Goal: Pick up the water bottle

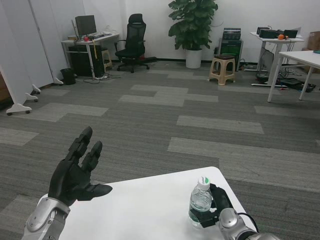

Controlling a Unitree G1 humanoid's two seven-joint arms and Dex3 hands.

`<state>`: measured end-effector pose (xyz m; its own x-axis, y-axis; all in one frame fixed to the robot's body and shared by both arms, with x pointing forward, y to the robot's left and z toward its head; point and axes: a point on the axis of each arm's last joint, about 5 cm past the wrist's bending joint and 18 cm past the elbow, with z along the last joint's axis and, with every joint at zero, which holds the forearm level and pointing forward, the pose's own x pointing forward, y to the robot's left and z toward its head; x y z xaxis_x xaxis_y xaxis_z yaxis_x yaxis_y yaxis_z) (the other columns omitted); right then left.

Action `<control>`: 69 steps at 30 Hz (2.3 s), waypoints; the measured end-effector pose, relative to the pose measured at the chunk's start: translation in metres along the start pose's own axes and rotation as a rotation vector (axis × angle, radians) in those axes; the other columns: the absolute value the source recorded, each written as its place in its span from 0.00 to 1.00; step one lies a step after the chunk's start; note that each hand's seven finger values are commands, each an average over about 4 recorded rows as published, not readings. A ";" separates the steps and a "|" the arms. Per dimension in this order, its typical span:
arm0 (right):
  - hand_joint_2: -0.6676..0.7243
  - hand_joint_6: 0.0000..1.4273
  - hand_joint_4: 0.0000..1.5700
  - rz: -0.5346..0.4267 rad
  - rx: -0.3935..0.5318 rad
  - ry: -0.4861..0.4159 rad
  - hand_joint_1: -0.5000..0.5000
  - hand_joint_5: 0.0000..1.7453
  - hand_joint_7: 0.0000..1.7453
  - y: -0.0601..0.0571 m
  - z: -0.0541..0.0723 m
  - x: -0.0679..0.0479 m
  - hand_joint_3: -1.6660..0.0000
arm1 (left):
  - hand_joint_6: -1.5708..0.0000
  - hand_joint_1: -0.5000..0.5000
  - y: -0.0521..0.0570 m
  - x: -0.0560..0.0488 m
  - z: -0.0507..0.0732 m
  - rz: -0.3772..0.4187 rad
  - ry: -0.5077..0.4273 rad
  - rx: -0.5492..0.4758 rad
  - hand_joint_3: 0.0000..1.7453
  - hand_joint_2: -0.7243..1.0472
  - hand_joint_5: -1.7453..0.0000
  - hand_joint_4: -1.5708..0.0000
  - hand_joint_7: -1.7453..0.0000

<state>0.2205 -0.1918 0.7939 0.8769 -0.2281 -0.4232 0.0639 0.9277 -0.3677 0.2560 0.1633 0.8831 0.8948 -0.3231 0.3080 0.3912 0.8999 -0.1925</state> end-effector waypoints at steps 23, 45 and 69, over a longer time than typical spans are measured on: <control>0.09 0.92 0.87 0.079 0.006 -0.071 0.04 0.94 0.77 -0.025 -0.004 -0.001 0.14 | 1.00 0.00 0.000 0.000 0.000 0.000 -0.001 -0.001 0.05 0.60 1.00 1.00 1.00; 0.09 0.90 0.77 0.059 0.054 -0.266 0.04 0.93 0.73 -0.041 0.018 -0.004 0.19 | 1.00 0.00 0.000 -0.001 -0.001 0.002 -0.001 -0.001 0.05 0.60 1.00 1.00 1.00; 0.10 0.90 0.72 0.052 0.025 -0.498 0.07 0.89 0.72 -0.073 0.046 -0.024 0.24 | 1.00 0.00 0.000 -0.001 -0.001 0.002 0.000 -0.004 0.05 0.60 1.00 1.00 1.00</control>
<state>0.2171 -0.2408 0.8691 0.9998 -0.0188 0.0083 0.0205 0.9424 -0.3339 0.2550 0.1630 0.8820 0.8958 -0.3209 0.3076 0.3899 0.8996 -0.1968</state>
